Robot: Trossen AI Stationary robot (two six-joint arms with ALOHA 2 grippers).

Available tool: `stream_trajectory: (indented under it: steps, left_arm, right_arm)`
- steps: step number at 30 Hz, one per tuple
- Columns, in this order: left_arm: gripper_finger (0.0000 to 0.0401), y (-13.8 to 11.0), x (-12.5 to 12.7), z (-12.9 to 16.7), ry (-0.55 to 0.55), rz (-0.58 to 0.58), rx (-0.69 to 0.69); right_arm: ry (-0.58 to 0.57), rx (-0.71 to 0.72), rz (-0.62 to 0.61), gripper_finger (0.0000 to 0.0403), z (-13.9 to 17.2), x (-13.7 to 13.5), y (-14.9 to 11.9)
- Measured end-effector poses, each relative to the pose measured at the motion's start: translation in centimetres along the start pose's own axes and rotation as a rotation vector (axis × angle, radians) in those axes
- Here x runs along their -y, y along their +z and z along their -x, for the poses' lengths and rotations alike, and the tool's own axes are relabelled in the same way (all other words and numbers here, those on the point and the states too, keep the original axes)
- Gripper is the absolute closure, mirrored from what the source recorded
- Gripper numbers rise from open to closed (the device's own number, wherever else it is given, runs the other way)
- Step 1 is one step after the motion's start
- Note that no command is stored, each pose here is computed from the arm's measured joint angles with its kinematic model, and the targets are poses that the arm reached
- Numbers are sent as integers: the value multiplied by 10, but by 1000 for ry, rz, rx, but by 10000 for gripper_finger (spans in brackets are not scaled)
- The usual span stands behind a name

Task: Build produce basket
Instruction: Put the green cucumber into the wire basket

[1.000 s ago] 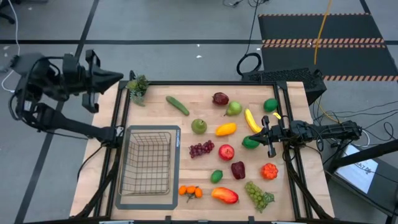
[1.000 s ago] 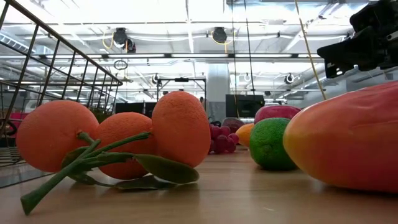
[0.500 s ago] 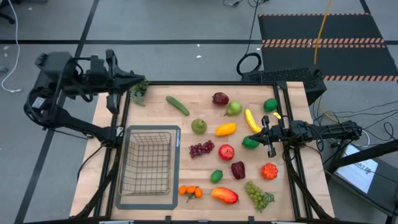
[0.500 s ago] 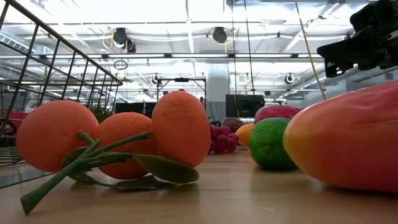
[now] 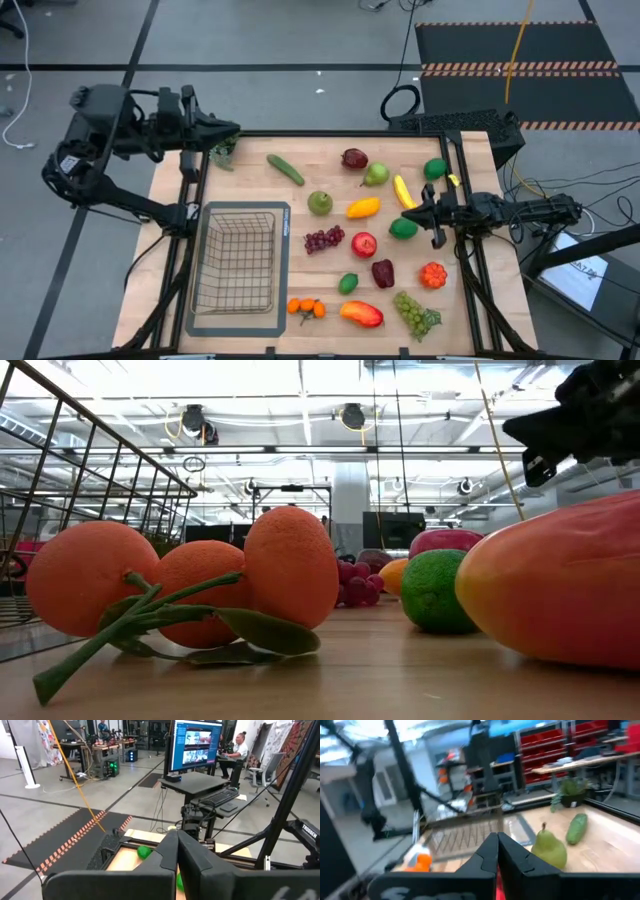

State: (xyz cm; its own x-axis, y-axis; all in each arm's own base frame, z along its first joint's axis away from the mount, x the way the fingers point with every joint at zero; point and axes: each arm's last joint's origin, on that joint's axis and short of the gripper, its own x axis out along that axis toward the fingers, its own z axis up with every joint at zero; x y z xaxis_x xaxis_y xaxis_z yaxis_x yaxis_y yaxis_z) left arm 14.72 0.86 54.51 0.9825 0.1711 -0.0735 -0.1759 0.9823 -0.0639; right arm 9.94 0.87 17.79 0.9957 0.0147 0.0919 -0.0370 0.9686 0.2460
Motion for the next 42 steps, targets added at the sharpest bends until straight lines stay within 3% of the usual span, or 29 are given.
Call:
stream_trajectory:
  steps: [3,7,20,27,33,42]
  left_arm:
    - [385,0,0,0,1,0,-1]
    - [383,-1,0,-2,1,0,-5]
    - [382,0,0,-2,3,-47,-1]
    - [382,0,0,-3,6,-49,0]
    - [382,-1,1,-6,6,-48,-8]
    - [382,0,-5,-6,110,-113,-5]
  right_arm:
    - [-18,-27,18,403,0,-1,5]
    - [-56,63,29,403,4,-13,63]
    - [-113,-149,133,403,6,-54,234]
    - [-150,-292,97,403,-29,-74,300]
    - [-167,-340,67,403,-69,-85,328]
    - [-229,-266,73,403,-113,-87,326]
